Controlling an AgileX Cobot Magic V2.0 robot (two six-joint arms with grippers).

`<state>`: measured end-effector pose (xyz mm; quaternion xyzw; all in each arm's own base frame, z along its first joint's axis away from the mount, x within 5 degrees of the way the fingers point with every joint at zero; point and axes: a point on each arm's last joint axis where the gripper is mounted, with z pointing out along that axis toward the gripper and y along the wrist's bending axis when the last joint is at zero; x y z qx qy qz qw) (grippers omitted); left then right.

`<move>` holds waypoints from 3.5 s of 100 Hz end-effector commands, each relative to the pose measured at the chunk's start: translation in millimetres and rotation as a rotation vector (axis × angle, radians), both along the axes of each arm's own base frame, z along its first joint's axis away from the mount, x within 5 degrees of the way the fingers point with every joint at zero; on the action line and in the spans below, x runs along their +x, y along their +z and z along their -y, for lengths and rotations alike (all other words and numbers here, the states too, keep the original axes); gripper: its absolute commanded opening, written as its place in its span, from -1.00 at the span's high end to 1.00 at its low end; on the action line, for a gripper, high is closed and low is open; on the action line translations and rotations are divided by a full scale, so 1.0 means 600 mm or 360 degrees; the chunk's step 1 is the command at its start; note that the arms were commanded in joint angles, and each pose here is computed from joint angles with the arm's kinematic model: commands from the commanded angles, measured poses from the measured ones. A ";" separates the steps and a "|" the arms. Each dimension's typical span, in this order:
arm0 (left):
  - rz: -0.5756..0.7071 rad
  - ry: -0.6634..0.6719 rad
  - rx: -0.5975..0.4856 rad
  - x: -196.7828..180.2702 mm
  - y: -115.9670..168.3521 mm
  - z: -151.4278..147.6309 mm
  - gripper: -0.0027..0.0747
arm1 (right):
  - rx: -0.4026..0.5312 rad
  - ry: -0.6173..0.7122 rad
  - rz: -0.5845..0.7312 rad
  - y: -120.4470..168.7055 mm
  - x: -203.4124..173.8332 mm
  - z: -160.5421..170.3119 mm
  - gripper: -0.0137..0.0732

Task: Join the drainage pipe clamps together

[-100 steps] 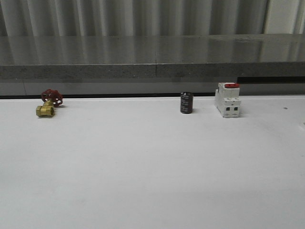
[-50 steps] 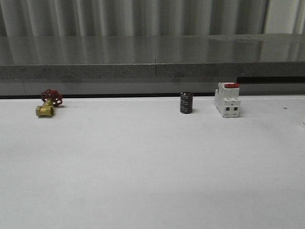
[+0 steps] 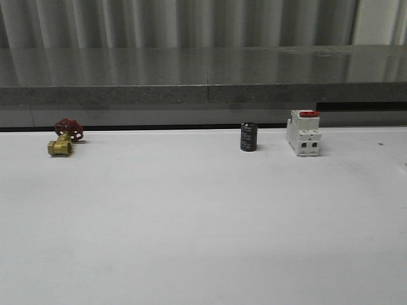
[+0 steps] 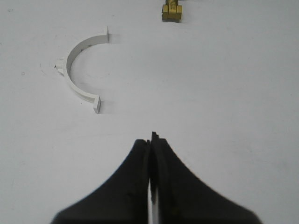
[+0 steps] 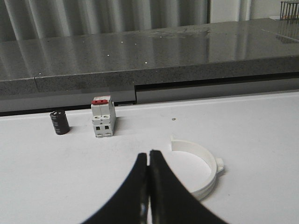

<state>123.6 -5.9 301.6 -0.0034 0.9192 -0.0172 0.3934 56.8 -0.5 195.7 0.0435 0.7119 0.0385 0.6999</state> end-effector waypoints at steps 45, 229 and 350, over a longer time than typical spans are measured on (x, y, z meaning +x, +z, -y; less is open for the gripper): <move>0.0107 0.0001 -0.0052 0.017 0.020 0.004 -0.54 | -0.0001 -0.0006 0.0197 0.026 -0.005 0.000 0.82; -0.0696 0.0090 0.0134 0.421 -0.196 -0.169 -0.47 | -0.0001 -0.0006 0.0197 0.026 -0.005 0.000 0.82; -0.0656 0.0086 0.0118 0.434 -0.218 -0.170 -0.47 | -0.0001 -0.0006 0.0197 0.026 -0.005 0.000 0.82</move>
